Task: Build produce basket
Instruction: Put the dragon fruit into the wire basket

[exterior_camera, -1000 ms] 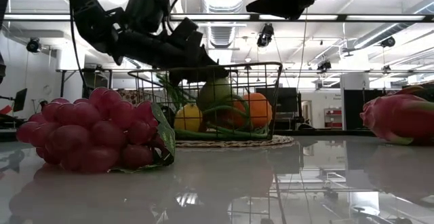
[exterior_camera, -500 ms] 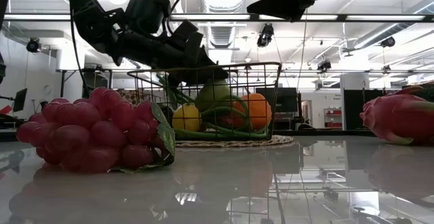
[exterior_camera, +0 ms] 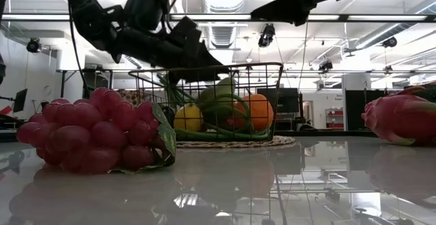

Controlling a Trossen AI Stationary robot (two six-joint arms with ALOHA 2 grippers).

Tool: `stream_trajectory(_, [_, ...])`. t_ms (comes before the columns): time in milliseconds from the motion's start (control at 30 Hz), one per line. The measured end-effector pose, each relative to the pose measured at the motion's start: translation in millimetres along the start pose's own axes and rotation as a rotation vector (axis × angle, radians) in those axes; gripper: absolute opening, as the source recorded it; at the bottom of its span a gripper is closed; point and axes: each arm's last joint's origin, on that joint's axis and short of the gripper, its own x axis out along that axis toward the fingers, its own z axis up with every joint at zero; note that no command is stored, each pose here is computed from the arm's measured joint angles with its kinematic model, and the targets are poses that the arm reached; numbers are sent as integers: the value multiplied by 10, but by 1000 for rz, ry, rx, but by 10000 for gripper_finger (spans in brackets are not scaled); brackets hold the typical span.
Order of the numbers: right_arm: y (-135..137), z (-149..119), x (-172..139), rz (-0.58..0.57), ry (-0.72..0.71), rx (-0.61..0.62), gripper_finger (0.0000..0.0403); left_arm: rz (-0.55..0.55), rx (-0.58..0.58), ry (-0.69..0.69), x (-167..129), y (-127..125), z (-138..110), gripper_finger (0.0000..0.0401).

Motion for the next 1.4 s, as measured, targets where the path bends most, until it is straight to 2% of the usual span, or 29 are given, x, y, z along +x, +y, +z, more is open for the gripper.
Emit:
stream_trajectory(367, [-17, -27, 2, -71, 66, 81, 368, -29, 94, -98, -341, 1, 350, 272])
stream_trajectory(667, [-64, 114, -3, -221, 244, 168, 368, -60, 201, -194, -655, -60, 469, 272])
stream_trajectory(1000, [-414, 296, -134, -472, 559, 251, 368, -63, 198, -247, -880, -38, 496, 272])
stream_trajectory(1233, [-705, 194, -372, -706, 824, 315, 368, -63, 194, -260, -964, -21, 481, 272])
stream_trajectory(1400, [-798, -5, -471, -744, 1021, 401, 368, -62, 199, -262, -964, -21, 482, 272])
